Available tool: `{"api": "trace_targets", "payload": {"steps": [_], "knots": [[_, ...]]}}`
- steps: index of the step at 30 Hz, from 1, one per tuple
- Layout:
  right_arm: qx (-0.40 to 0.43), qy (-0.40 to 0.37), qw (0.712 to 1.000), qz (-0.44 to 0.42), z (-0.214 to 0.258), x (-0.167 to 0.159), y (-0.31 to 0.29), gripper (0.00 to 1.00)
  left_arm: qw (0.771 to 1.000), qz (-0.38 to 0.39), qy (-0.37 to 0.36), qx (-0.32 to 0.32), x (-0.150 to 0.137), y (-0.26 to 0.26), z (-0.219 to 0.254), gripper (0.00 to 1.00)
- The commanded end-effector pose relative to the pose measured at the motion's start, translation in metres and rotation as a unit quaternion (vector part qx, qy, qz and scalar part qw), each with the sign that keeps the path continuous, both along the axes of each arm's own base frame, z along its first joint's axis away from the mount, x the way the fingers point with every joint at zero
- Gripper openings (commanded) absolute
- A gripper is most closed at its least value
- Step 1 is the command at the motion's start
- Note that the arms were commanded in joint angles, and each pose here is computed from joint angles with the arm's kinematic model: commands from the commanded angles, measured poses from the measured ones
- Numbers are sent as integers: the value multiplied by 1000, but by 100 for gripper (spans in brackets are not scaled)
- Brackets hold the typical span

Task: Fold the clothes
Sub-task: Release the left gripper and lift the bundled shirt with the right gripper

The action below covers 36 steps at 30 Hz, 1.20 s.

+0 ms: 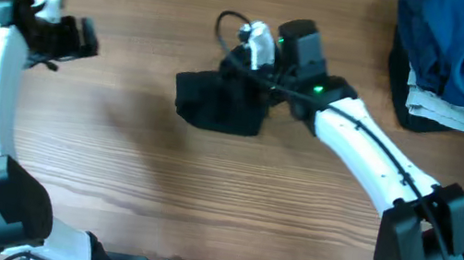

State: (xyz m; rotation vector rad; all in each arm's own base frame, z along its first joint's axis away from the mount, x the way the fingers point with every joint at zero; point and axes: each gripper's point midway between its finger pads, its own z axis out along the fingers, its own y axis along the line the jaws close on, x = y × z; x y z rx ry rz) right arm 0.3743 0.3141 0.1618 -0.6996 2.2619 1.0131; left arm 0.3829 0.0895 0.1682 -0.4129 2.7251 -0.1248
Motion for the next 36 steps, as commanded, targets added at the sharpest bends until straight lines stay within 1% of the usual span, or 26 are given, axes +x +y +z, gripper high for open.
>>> {"api": "trace_targets", "payload": {"steps": [1, 4, 7, 11, 13, 14, 15, 16, 17, 20, 21, 23, 25, 28, 31, 33, 35, 36], "knots": [[-11, -10, 1000, 0, -16, 3, 23, 4, 999, 35, -27, -30, -5, 19, 13, 100], [-6, -10, 1000, 6, -32, 10, 30, 4, 998, 37, -27, -30, -5, 21, 13, 100], [0, 5, 1000, 28, -45, 7, 45, 4, 998, 37, -26, -30, -6, 21, 12, 100], [-4, 9, 998, 63, -62, -11, 77, 4, 999, 37, -26, -30, -6, 21, 12, 100], [-8, 7, 997, 81, -69, -25, 94, 4, 999, 37, -26, -30, -5, 21, 12, 100], [-13, 5, 996, 86, -73, -30, 101, 6, 999, 37, -26, -30, -5, 21, 12, 100], [-13, 3, 996, 93, -72, -35, 105, 39, 998, 37, -27, -30, -5, 21, 12, 100], [-11, 1, 995, 95, -70, -35, 107, 100, 998, 37, -28, -30, -4, 21, 11, 100], [-7, 0, 995, 98, -64, -35, 109, 99, 998, 37, -28, -30, -4, 21, 10, 100], [-17, -25, 993, 116, -15, -27, 108, 100, 999, 38, -15, -34, -9, 19, -5, 100], [-52, -55, 992, 103, 20, -14, 101, 99, 999, 38, -11, -36, -11, 19, -14, 100], [-104, -79, 990, 57, 45, 4, 84, 100, 999, 38, -9, -36, -12, 18, -19, 100], [-150, -86, 985, 11, 49, 19, 62, 100, 999, 38, -12, -35, -10, 19, -19, 100], [-221, -52, 970, -86, 31, 42, 11, 100, 999, 38, -13, -35, -10, 19, -18, 100], [-249, -25, 964, -94, 19, 39, -9, 99, 999, 38, -15, -34, -9, 19, -18, 100], [-278, -14, 957, -83, 0, 32, -18, 82, 999, 38, -16, -34, -9, 19, -18, 100], [-296, -1, 952, -79, -19, 26, -24, 67, 999, 38, -16, -34, -9, 19, -18, 100], [-303, 6, 950, -75, -30, 24, -26, 56, 999, 38, -16, -34, -9, 19, -18, 100]]}}
